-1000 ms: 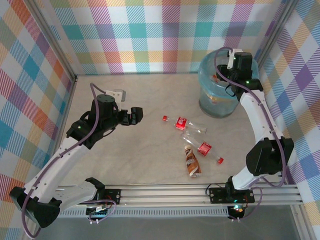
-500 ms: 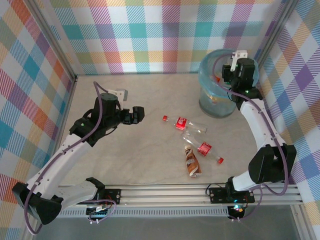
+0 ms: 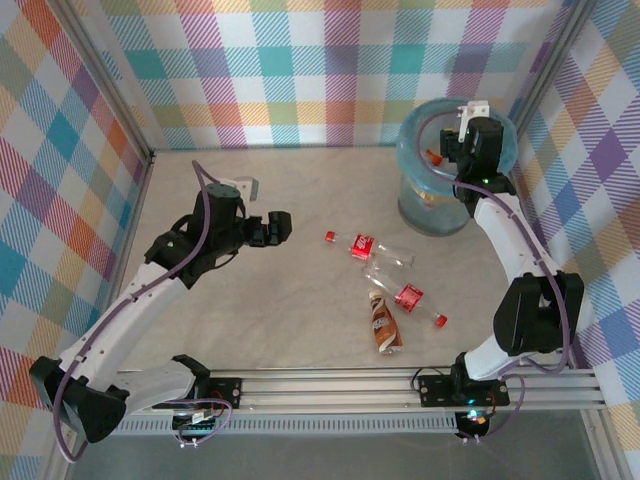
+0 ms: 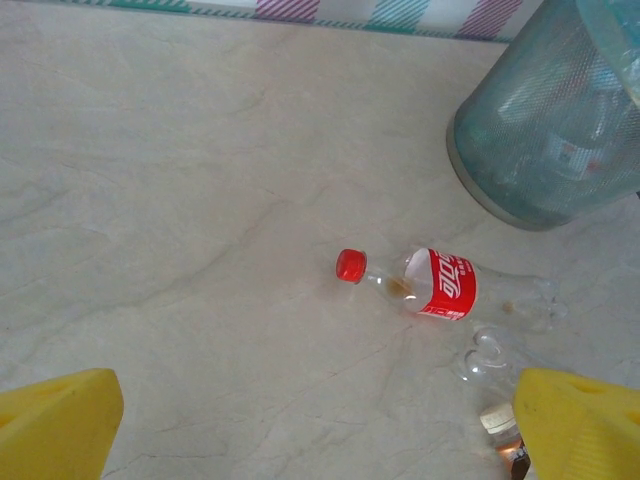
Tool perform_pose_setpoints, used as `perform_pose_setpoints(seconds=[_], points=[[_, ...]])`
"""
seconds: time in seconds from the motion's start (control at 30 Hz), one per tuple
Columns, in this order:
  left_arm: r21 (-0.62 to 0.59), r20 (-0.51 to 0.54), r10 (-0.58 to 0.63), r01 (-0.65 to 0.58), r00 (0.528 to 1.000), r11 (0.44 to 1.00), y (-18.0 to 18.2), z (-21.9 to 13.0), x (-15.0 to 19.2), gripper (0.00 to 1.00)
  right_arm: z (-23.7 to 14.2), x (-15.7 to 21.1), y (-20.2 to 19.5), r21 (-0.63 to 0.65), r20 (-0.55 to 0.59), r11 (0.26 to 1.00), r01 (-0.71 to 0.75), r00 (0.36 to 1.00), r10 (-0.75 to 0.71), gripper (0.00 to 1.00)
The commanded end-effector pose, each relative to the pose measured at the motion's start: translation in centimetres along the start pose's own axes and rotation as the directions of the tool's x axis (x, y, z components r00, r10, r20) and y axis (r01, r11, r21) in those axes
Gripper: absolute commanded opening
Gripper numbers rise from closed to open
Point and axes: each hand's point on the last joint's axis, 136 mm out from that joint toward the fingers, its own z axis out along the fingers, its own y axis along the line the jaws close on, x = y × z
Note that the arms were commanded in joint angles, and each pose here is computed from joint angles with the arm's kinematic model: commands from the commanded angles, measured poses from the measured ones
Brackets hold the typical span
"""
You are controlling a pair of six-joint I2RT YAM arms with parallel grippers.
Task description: Put the plastic bottles in the bin
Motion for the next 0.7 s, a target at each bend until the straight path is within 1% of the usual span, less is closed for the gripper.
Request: perform_pose_setpoints(seconds=[0.0,0.03,0.1,0.4,0.43,0.5,0.67], points=[[0.015,0.037,-0.008,0.007,0.999,1.000,-0.1,-1.2,-0.3,1.00,-0.5,-0.6,-0.5,0.006,-0.044,0.998,-0.065,0.997,0.066,0.87],[0.017,0.037,-0.001,0.001,0.999,1.000,-0.2,-1.3,-0.3,1.00,-0.5,-0.5,-0.4,0.000,-0.055,0.995,-0.099,0.994,0.098,0.87],[0.012,0.033,0.007,-0.007,0.999,1.000,-0.1,-1.4,-0.3,1.00,-0.7,-0.5,-0.1,-0.020,-0.067,0.994,-0.109,0.992,0.108,0.89],[0.017,0.005,-0.002,0.002,1.000,1.000,-0.1,-0.8,0.4,1.00,-1.4,-1.8,2.9,-0.201,-0.133,0.957,-0.209,0.974,0.184,0.93],[0.016,0.001,-0.003,0.003,1.000,1.000,-0.1,-0.8,0.5,1.00,-1.5,-1.9,3.1,-0.214,-0.139,0.952,-0.218,0.972,0.191,0.96],[0.010,-0.004,-0.003,0.003,1.000,1.000,0.0,-0.7,0.6,1.00,-1.8,-2.2,3.3,-0.231,-0.141,0.944,-0.235,0.968,0.206,0.99],[0.001,-0.007,0.001,-0.001,1.000,1.000,0.2,-0.8,0.8,1.00,-3.1,-3.0,3.2,-0.251,-0.132,0.932,-0.263,0.963,0.236,0.99]])
